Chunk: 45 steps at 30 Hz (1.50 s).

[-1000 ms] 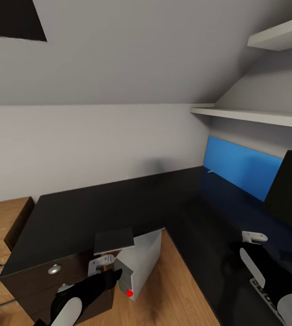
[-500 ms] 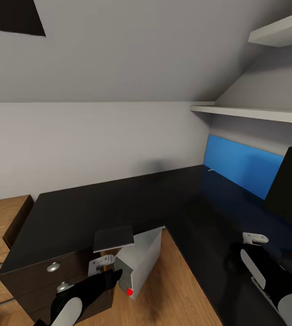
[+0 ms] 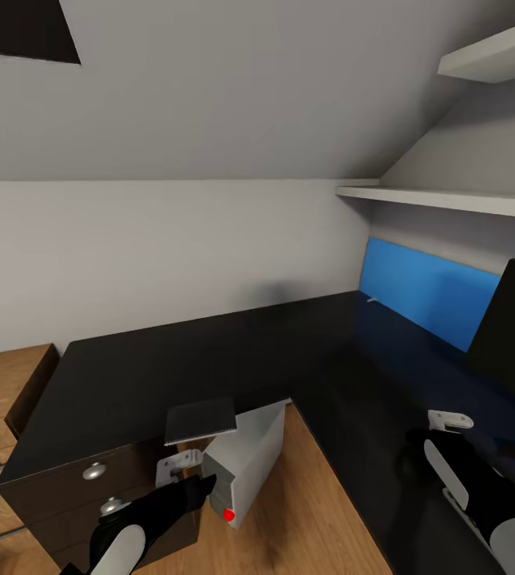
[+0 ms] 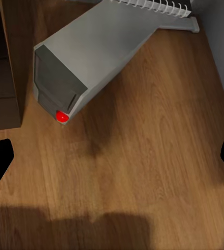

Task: In the bedroom, organize the workspace by keeping the computer under the desk, ensuring the monitor is on the desk, placing the keyboard on the desk next to the monitor, placing the mouse on the desk next to the keyboard, moving the folder from the swivel chair onto the desk next to the mouse, stacking the notebook on top of the folder with the pen on top of the notebook, and positioning the swivel chair next to the desk.

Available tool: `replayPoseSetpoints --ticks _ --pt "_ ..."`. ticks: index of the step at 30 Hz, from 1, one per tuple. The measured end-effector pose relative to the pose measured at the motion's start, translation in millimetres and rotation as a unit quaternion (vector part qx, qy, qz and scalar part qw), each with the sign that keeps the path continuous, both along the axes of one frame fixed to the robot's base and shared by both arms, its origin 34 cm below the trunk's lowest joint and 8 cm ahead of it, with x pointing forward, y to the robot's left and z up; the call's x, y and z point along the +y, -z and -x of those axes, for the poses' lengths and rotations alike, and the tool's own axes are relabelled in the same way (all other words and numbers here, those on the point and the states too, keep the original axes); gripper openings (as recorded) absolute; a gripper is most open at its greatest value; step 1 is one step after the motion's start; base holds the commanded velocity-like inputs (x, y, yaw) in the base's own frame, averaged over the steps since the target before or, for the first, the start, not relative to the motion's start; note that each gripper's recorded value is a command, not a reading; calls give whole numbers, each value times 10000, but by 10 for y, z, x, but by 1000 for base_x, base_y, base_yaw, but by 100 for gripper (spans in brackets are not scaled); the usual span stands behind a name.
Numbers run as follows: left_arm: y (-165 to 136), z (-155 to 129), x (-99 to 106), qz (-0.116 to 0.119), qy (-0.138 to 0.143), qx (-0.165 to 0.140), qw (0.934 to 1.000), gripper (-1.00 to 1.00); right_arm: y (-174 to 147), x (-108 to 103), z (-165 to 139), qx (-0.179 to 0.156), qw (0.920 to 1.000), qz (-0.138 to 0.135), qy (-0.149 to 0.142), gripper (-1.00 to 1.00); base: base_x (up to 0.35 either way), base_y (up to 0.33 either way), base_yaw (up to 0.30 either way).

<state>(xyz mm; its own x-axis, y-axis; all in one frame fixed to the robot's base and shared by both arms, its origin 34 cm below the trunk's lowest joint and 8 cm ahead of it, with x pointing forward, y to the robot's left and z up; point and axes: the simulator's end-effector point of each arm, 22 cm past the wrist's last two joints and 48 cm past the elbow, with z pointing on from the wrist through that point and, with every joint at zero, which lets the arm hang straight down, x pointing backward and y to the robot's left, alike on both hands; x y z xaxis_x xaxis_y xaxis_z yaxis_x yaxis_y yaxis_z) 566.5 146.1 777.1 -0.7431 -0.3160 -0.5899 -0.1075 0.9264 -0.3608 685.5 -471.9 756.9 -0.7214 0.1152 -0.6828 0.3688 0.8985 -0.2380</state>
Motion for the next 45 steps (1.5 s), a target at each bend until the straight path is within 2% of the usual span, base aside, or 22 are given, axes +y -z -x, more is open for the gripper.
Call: replayPoseSetpoints --ticks 23,29,45 --pt "10 1 16 -11 5 8 10000 100 4 -6 6 14 10000 13 6 -100 2 -6 0" --pt "10 2 15 -11 7 9 10000 100 -29 -119 55 42 9995 216 207 -100 0 0 0" --pt "32 6 -10 2 28 -2 10000 100 1 -126 59 44 9995 229 220 -100 0 0 0"
